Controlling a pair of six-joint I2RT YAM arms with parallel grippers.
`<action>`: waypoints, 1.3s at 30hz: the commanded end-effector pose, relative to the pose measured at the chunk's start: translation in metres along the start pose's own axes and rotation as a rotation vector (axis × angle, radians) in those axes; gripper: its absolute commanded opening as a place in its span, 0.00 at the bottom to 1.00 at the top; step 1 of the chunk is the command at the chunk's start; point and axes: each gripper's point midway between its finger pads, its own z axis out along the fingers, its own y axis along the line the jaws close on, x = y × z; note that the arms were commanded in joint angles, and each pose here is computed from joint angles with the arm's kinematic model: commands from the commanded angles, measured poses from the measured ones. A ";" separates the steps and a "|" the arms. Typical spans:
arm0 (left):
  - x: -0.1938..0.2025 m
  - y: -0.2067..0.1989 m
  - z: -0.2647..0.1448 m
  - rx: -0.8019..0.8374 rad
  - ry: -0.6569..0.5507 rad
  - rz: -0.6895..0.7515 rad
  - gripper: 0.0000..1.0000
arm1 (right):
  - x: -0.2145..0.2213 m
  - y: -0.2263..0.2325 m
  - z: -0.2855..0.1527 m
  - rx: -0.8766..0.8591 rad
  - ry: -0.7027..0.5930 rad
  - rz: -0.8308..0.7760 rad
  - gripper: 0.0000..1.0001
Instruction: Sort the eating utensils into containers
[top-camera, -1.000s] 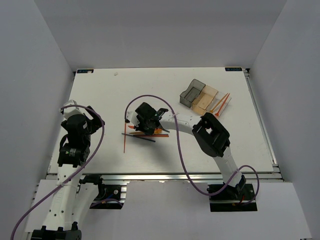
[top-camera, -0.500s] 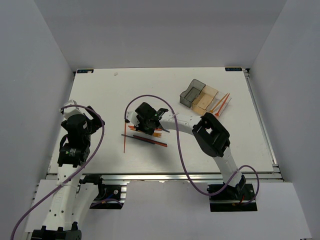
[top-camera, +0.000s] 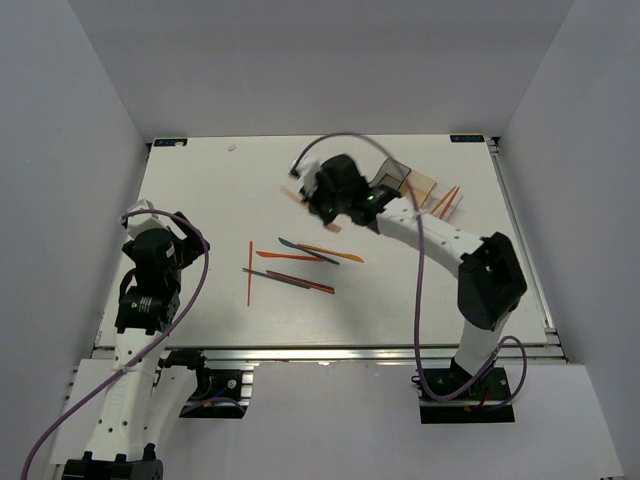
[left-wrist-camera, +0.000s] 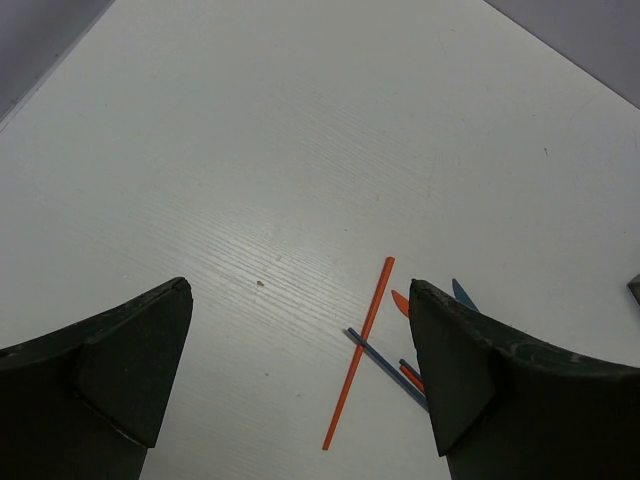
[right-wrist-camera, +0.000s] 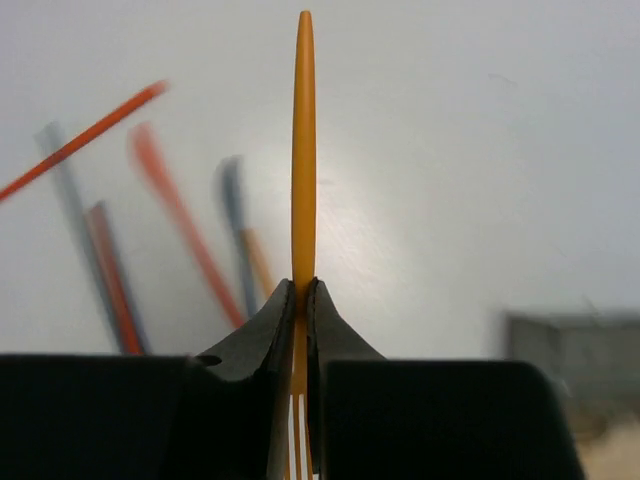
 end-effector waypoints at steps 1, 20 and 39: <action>0.000 -0.003 0.000 0.015 0.001 0.006 0.98 | 0.018 -0.148 -0.051 0.550 -0.075 0.452 0.00; 0.003 -0.004 0.002 0.018 0.013 0.010 0.98 | 0.212 -0.306 -0.172 1.367 -0.018 1.133 0.00; 0.002 -0.004 0.001 0.021 0.008 0.008 0.98 | 0.236 -0.275 -0.151 1.234 0.013 1.115 0.00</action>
